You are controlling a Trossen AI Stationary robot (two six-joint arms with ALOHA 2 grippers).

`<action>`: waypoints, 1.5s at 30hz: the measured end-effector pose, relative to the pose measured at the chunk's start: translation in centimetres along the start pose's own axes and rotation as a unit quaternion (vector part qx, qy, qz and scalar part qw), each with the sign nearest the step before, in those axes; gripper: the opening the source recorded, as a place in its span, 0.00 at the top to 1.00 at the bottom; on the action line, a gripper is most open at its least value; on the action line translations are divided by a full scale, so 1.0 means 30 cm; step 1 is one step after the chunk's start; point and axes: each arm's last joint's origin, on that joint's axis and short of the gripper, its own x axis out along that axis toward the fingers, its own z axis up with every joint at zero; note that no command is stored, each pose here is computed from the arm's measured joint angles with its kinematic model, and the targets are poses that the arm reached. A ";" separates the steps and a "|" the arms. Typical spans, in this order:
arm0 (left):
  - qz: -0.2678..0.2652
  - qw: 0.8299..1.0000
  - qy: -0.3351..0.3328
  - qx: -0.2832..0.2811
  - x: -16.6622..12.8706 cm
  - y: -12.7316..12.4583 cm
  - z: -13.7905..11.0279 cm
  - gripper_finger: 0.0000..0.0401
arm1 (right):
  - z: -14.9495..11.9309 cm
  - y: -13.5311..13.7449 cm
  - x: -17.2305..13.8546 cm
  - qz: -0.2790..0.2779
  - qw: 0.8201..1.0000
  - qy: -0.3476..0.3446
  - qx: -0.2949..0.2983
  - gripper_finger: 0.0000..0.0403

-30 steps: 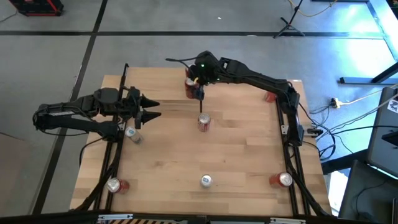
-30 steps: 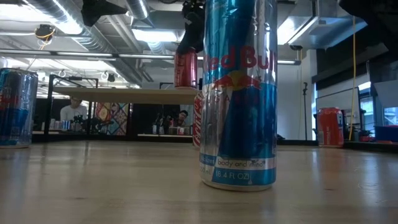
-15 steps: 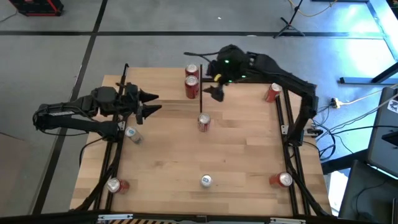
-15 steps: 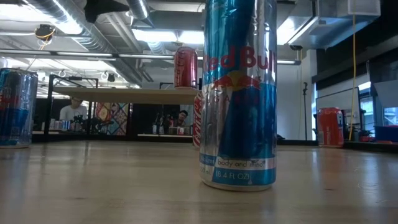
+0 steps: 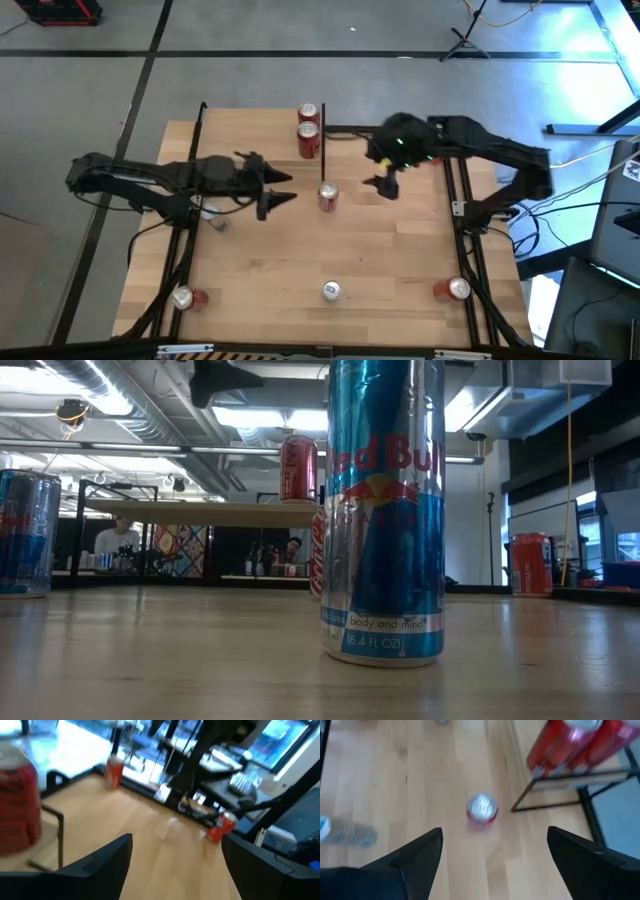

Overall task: Place canned beverage on shelf
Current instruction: Put the top red white soda can on the shelf

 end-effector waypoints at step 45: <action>0.238 0.964 0.120 -0.016 0.576 0.063 -0.172 0.25 | -0.322 0.105 -0.040 0.050 0.996 -0.063 0.021 0.14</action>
